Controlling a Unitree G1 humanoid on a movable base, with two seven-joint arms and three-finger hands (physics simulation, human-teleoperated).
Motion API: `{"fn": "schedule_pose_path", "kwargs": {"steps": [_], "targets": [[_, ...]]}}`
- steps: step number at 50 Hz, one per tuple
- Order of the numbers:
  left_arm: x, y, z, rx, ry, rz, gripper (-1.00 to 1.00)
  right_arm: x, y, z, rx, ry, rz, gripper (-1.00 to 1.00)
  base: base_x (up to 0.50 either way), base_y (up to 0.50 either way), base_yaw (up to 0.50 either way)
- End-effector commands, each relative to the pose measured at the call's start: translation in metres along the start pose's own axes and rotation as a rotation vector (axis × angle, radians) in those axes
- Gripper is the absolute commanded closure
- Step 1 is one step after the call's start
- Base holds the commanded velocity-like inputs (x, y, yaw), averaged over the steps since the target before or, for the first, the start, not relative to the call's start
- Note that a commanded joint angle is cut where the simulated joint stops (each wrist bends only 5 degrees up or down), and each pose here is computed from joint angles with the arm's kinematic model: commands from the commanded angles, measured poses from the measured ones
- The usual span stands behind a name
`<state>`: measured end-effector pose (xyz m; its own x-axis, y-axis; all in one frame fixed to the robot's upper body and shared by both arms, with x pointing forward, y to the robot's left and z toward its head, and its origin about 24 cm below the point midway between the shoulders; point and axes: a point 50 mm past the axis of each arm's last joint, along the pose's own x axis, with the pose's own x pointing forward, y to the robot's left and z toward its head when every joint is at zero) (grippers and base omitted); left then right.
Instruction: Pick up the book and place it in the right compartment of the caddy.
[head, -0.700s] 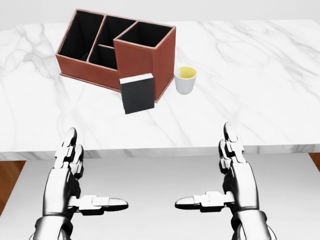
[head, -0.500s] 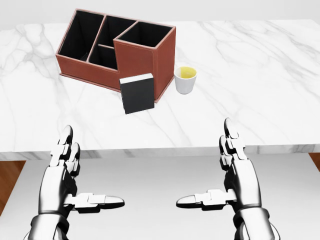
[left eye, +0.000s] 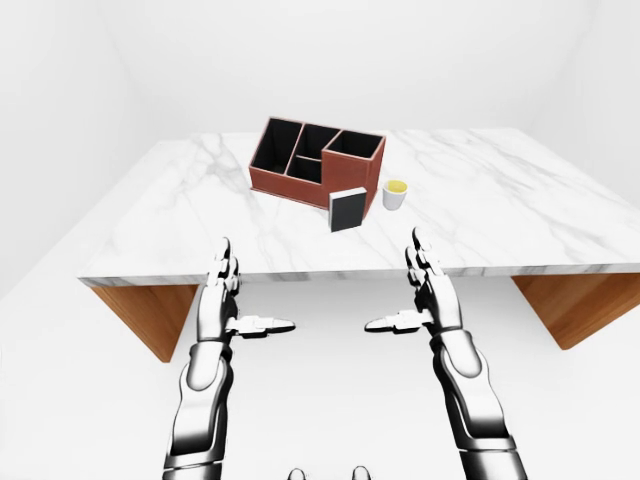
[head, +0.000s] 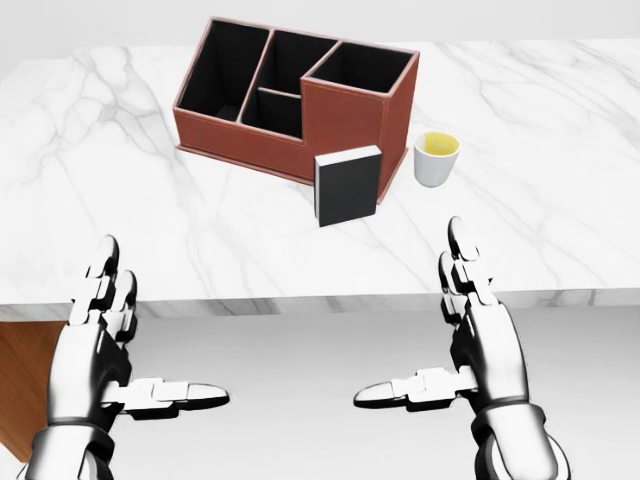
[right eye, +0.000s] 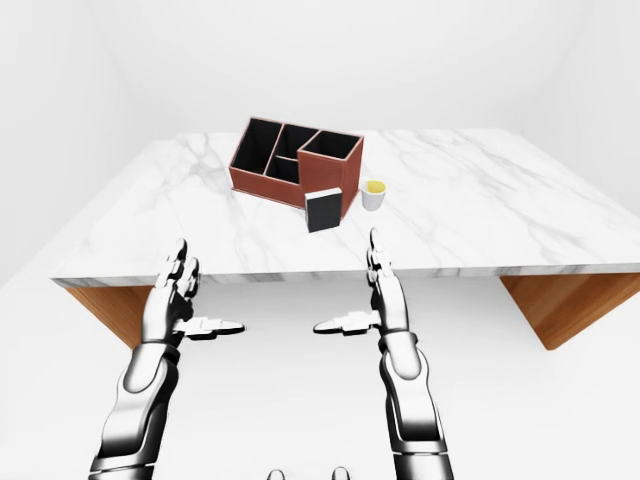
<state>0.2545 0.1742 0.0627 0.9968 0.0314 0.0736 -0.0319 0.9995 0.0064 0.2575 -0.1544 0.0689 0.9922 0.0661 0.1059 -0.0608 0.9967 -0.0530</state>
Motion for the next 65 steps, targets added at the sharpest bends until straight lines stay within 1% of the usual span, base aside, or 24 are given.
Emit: {"fn": "schedule_pose_path", "kwargs": {"steps": [1, 8, 11, 14, 16, 19, 20, 21, 26, 27, 30, 33, 35, 37, 39, 52, 65], "targets": [[-0.001, 0.004, 0.000, 0.001, -0.012, 0.005, -1.00, 0.000, 0.002, 0.006, -0.001, -0.014, 0.020, -1.00, 0.00, 0.50, 0.00], [-0.002, 0.007, 0.001, 0.003, -0.017, 0.015, -1.00, 0.001, 0.000, 0.009, -0.006, -0.024, 0.019, -1.00, 0.00, 0.50, 0.00], [0.000, 0.009, 0.001, 0.002, -0.019, 0.022, -1.00, 0.003, -0.001, 0.016, -0.020, -0.050, 0.016, -1.00, 0.00, 0.50, 0.00], [0.002, 0.011, 0.006, 0.002, -0.033, 0.026, -1.00, 0.003, -0.001, 0.022, -0.026, -0.044, 0.041, -1.00, 0.00, 0.01, 0.00], [0.000, 0.012, 0.013, 0.002, -0.047, 0.021, -1.00, 0.005, -0.002, 0.022, -0.070, -0.044, 0.061, -1.00, 0.00, 0.00, 0.00], [-0.002, 0.013, 0.019, 0.007, -0.062, 0.018, -1.00, 0.009, -0.004, 0.032, -0.092, -0.083, 0.072, -1.00, 0.00, 0.00, 0.00], [-0.002, 0.015, 0.026, 0.010, -0.077, 0.019, -1.00, 0.012, -0.007, 0.043, -0.133, -0.124, 0.087, -1.00, 0.00, 0.00, 0.00], [-0.002, 0.016, 0.030, 0.015, -0.088, 0.019, -1.00, 0.014, -0.009, 0.050, -0.145, -0.150, 0.086, -1.00, 0.00, 0.00, 0.00], [0.001, 0.022, 0.055, 0.038, -0.192, 0.021, -1.00, 0.022, -0.013, 0.082, -0.239, -0.265, 0.108, -1.00, 0.00, 0.00, 0.00], [0.001, 0.022, 0.055, 0.038, -0.193, 0.021, -1.00, 0.022, -0.013, 0.082, -0.240, -0.266, 0.108, -1.00, 0.00, 0.00, 0.00], [0.001, 0.025, 0.073, 0.046, -0.267, 0.027, -1.00, 0.022, -0.012, 0.105, -0.307, -0.354, 0.136, -1.00, 0.00, 0.00, 0.00], [0.000, 0.028, 0.081, 0.046, -0.303, 0.036, -1.00, 0.021, -0.011, 0.122, -0.336, -0.422, 0.157, -1.00, 0.00, 0.00, 0.00], [0.000, 0.029, 0.081, 0.046, -0.302, 0.038, -1.00, 0.020, -0.011, 0.128, -0.340, -0.448, 0.167, -1.00, 0.00, 0.00, 0.00], [0.003, 0.030, 0.072, 0.043, -0.262, 0.044, -1.00, 0.018, -0.010, 0.132, -0.334, -0.468, 0.174, -1.00, 0.00, 0.00, 0.00], [0.004, 0.030, 0.068, 0.041, -0.244, 0.047, -1.00, 0.017, -0.009, 0.132, -0.332, -0.469, 0.180, -1.00, 0.00, 0.00, 0.00], [0.007, 0.030, 0.063, 0.030, -0.224, 0.050, -1.00, 0.013, -0.005, 0.129, -0.353, -0.457, 0.206, -1.00, 0.10, 0.00, 0.00], [0.006, 0.030, 0.061, 0.033, -0.215, 0.048, -1.00, 0.013, -0.004, 0.126, -0.366, -0.443, 0.201, -1.00, 0.18, 0.00, 0.00]]}}
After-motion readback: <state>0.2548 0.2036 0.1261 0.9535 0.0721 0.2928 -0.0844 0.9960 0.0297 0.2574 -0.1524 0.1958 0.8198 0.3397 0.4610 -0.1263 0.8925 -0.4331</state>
